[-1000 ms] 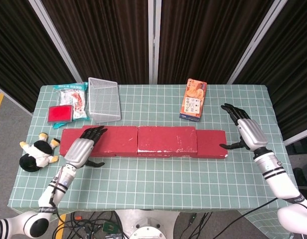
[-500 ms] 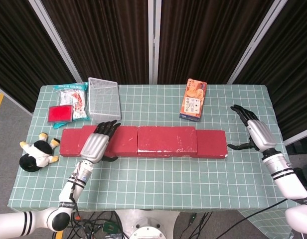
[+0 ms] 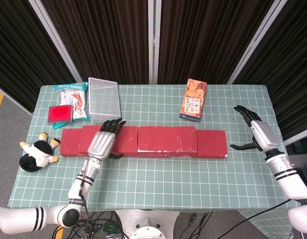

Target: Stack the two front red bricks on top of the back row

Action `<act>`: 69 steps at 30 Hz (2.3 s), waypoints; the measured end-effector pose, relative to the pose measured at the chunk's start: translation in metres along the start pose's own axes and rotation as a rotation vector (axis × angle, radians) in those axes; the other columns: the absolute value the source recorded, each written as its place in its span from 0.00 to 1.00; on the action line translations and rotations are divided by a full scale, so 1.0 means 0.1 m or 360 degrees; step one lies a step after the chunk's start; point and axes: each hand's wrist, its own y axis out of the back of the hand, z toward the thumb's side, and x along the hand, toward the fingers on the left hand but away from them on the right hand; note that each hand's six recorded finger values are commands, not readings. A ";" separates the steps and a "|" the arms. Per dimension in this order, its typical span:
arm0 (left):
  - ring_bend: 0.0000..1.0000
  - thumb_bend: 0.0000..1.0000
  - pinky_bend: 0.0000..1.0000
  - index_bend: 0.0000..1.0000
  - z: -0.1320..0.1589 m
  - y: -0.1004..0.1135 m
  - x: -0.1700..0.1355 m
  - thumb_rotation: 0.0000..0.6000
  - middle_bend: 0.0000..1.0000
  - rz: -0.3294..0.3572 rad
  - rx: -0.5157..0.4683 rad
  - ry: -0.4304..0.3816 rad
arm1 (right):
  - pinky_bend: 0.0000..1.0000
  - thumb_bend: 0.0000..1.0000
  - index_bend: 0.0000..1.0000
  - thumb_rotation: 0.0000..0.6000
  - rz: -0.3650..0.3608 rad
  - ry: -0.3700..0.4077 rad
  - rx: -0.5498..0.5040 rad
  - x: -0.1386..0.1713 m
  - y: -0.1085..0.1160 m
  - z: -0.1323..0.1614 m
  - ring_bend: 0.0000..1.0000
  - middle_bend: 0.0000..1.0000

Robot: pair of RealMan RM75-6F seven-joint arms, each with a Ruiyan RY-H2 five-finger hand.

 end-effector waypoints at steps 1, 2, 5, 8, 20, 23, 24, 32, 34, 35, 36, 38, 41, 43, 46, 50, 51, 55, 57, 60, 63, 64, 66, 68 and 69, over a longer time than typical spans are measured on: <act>0.00 0.00 0.00 0.04 -0.01 0.00 0.00 1.00 0.00 0.0000 0.0000 0.0005 | 0.00 0.00 0.00 1.00 0.0000 0.0000 0.0001 0.00 0.00 0.00 0.00 0.00; 0.00 0.00 0.00 0.04 -0.03 0.00 0.00 1.00 0.00 -0.0001 0.0000 0.0011 | 0.00 0.00 0.00 1.00 -0.0001 0.0001 0.0000 0.00 0.00 0.00 0.00 0.00; 0.00 0.00 0.00 0.04 -0.06 0.01 0.01 1.00 0.00 -0.0002 -0.0007 0.0024 | 0.00 0.00 0.00 1.00 0.0002 0.0002 -0.0003 -0.01 -0.01 0.00 0.00 0.00; 0.00 0.00 0.00 0.04 -0.08 0.01 0.00 1.00 0.00 -0.0003 -0.0008 0.0030 | 0.00 0.00 0.00 1.00 0.0005 0.0000 -0.0004 -0.01 -0.02 -0.01 0.00 0.00; 0.00 0.00 0.00 0.04 -0.13 0.02 0.01 1.00 0.00 -0.0003 -0.0012 0.0050 | 0.00 0.00 0.00 1.00 0.0015 -0.0013 -0.0010 -0.02 -0.04 -0.04 0.00 0.00; 0.00 0.00 0.00 0.04 -0.12 0.02 0.01 1.00 0.00 -0.0007 -0.0013 0.0049 | 0.00 0.00 0.00 1.00 0.0016 -0.0017 -0.0014 -0.03 -0.04 -0.05 0.00 0.00; 0.00 0.00 0.00 0.04 -0.12 0.02 0.01 1.00 0.00 -0.0009 -0.0012 0.0048 | 0.00 0.00 0.00 1.00 0.0016 -0.0018 -0.0014 -0.03 -0.04 -0.05 0.00 0.00; 0.00 0.00 0.00 0.04 -0.14 0.01 0.00 1.00 0.00 -0.0013 -0.0016 0.0053 | 0.00 0.00 0.00 1.00 0.0015 -0.0019 -0.0018 -0.03 -0.04 -0.06 0.00 0.00; 0.00 0.00 0.00 0.04 -0.15 0.02 -0.02 1.00 0.00 -0.0010 -0.0014 0.0050 | 0.00 0.00 0.00 1.00 0.0013 -0.0017 -0.0018 -0.03 -0.03 -0.06 0.00 0.00; 0.00 0.00 0.00 0.04 -0.15 0.03 -0.03 1.00 0.00 -0.0007 -0.0012 0.0048 | 0.00 0.00 0.00 1.00 0.0012 -0.0016 -0.0017 -0.03 -0.03 -0.05 0.00 0.00; 0.00 0.00 0.00 0.04 -0.15 0.04 -0.04 1.00 0.00 -0.0004 -0.0009 0.0047 | 0.00 0.00 0.00 1.00 0.0011 -0.0015 -0.0017 -0.03 -0.03 -0.05 0.00 0.00; 0.00 0.00 0.00 0.04 -0.18 0.06 -0.08 1.00 0.00 0.0001 0.0002 0.0049 | 0.00 0.00 0.00 1.00 0.0011 -0.0015 -0.0015 -0.03 -0.03 -0.05 0.00 0.00; 0.00 0.00 0.00 0.04 -0.24 0.09 -0.14 1.00 0.00 0.0000 0.0023 0.0065 | 0.00 0.00 0.00 1.00 0.0014 -0.0015 -0.0013 -0.03 -0.03 -0.04 0.00 0.00; 0.00 0.00 0.00 0.04 -0.30 0.10 -0.17 1.00 0.00 -0.0003 0.0041 0.0085 | 0.00 0.00 0.00 1.00 0.0016 -0.0014 -0.0013 -0.03 -0.04 -0.04 0.00 0.00; 0.00 0.00 0.00 0.04 -0.43 0.12 -0.23 1.00 0.00 -0.0015 0.0062 0.0133 | 0.00 0.00 0.00 1.00 0.0018 -0.0014 -0.0011 -0.03 -0.05 -0.03 0.00 0.00; 0.00 0.00 0.00 0.04 -0.62 0.13 -0.28 1.00 0.00 -0.0026 0.0064 0.0200 | 0.00 0.00 0.00 1.00 0.0021 -0.0014 -0.0008 -0.04 -0.05 -0.03 0.00 0.00; 0.00 0.00 0.00 0.04 -0.65 0.13 -0.29 1.00 0.00 -0.0026 0.0063 0.0209 | 0.00 0.00 0.00 1.00 0.0021 -0.0014 -0.0007 -0.05 -0.05 -0.02 0.00 0.00; 0.00 0.00 0.00 0.04 -0.75 0.15 -0.29 1.00 0.00 -0.0016 0.0076 0.0236 | 0.00 0.00 0.00 1.00 0.0023 -0.0011 -0.0004 -0.05 -0.06 -0.01 0.00 0.00; 0.00 0.00 0.00 0.04 -0.78 0.15 -0.29 1.00 0.00 -0.0013 0.0077 0.0243 | 0.00 0.00 0.00 1.00 0.0024 -0.0011 -0.0003 -0.06 -0.06 0.00 0.00 0.00; 0.00 0.00 0.00 0.04 -0.80 0.15 -0.28 1.00 0.00 -0.0015 0.0075 0.0247 | 0.00 0.00 0.00 1.00 0.0024 -0.0013 -0.0004 -0.06 -0.06 0.00 0.00 0.00; 0.00 0.00 0.00 0.04 -0.81 0.14 -0.27 1.00 0.00 -0.0016 0.0078 0.0246 | 0.00 0.00 0.00 1.00 0.0030 -0.0016 -0.0004 -0.06 -0.07 0.00 0.00 0.00; 0.00 0.00 0.00 0.04 -0.81 0.15 -0.27 1.00 0.00 -0.0013 0.0079 0.0245 | 0.00 0.00 0.00 1.00 0.0030 -0.0017 -0.0005 -0.06 -0.08 0.00 0.00 0.00; 0.00 0.00 0.00 0.04 -0.81 0.15 -0.26 1.00 0.00 -0.0010 0.0076 0.0244 | 0.00 0.00 0.00 1.00 0.0032 -0.0018 -0.0005 -0.06 -0.08 -0.01 0.00 0.00; 0.00 0.00 0.00 0.04 -0.81 0.15 -0.25 1.00 0.00 -0.0008 0.0078 0.0242 | 0.00 0.00 0.00 1.00 0.0032 -0.0020 -0.0006 -0.06 -0.09 -0.01 0.00 0.00; 0.00 0.00 0.00 0.04 -0.81 0.15 -0.24 1.00 0.00 -0.0007 0.0079 0.0241 | 0.00 0.00 0.00 1.00 0.0032 -0.0021 -0.0006 -0.06 -0.08 -0.01 0.00 0.00</act>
